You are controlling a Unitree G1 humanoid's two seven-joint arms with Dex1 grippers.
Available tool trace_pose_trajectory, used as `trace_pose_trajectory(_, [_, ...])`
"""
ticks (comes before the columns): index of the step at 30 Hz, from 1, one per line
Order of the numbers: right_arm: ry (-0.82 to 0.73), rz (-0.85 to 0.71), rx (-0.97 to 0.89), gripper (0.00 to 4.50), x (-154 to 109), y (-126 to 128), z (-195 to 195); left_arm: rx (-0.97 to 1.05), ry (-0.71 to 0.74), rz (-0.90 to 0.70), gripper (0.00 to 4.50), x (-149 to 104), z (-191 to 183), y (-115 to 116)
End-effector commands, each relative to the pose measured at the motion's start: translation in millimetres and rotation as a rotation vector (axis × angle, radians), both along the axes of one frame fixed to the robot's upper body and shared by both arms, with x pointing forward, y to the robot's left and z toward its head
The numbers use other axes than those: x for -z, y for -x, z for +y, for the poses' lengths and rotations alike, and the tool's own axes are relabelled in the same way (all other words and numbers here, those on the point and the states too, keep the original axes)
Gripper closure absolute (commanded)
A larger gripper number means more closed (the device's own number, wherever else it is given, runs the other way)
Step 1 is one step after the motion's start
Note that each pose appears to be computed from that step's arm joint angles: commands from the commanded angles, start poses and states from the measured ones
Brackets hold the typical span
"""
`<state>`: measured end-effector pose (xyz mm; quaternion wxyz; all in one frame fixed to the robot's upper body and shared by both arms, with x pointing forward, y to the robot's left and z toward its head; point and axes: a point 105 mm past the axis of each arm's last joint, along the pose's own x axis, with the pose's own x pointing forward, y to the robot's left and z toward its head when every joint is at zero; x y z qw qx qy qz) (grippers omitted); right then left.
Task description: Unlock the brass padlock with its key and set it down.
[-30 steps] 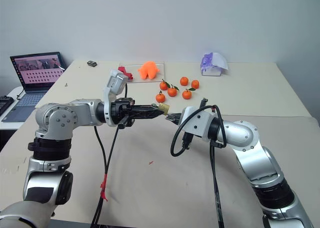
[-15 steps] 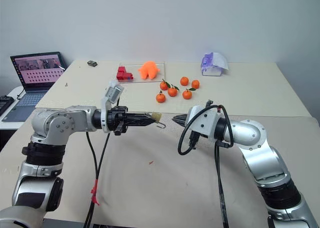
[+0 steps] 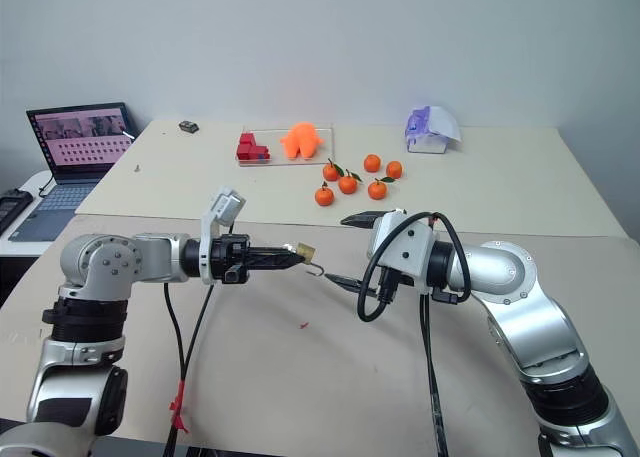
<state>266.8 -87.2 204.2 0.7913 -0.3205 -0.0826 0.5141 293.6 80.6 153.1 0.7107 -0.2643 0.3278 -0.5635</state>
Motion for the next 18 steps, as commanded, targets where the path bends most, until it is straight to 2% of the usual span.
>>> trace_pose_trajectory(1, [-0.016,-0.039,0.001,0.05,-10.3,5.6,4.5,-0.061,-0.045,0.158,4.5,23.3,-6.2,-0.2])
trace_pose_trajectory(7, [-0.028,-0.038,0.025,0.05,-10.3,8.3,4.7,-0.157,-0.062,0.285,4.5,50.9,-23.5,-1.1])
trace_pose_trajectory(11, [-0.037,-0.039,0.047,0.05,-9.3,8.0,4.9,-0.23,-0.158,0.307,4.5,67.6,-25.8,-0.8])
trace_pose_trajectory(18, [-0.034,-0.045,0.057,0.05,-7.9,9.5,6.0,-0.263,-0.139,0.355,4.5,71.9,-34.2,2.0])
